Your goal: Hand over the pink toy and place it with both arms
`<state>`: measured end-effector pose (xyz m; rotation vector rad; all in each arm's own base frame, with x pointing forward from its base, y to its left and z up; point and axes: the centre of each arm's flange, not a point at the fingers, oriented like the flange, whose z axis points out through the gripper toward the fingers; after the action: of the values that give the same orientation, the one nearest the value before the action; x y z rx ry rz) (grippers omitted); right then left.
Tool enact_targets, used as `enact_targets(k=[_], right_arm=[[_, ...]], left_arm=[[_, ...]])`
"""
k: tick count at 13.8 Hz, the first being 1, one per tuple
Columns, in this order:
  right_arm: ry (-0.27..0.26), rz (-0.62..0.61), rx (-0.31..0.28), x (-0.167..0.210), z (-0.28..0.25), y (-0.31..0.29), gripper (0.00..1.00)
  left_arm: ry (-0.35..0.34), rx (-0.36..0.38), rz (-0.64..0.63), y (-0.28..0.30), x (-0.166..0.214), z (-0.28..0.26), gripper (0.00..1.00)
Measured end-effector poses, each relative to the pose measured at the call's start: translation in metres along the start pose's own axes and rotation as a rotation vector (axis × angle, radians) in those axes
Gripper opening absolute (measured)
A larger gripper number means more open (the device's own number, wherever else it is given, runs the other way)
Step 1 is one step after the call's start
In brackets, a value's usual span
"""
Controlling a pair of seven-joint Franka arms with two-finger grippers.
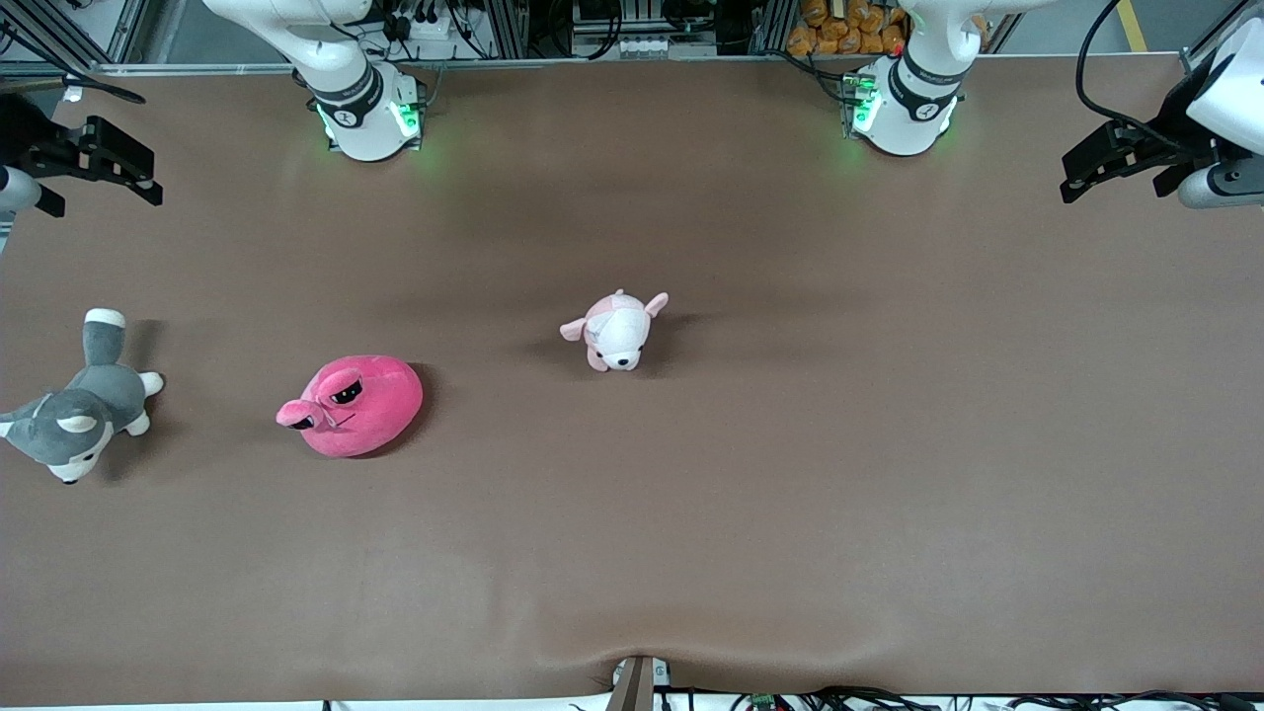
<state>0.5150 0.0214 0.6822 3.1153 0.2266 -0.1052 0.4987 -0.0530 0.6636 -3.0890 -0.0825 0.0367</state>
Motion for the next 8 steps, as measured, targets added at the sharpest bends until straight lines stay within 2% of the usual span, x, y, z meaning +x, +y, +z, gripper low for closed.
enact_targets(k=[8], right_arm=[[0.000,0.000,0.000,0.0000,0.0000,0.0001,1.00]], left_arm=[[0.000,-0.001,-0.006,-0.0034,0.0005,-0.0003,1.00]])
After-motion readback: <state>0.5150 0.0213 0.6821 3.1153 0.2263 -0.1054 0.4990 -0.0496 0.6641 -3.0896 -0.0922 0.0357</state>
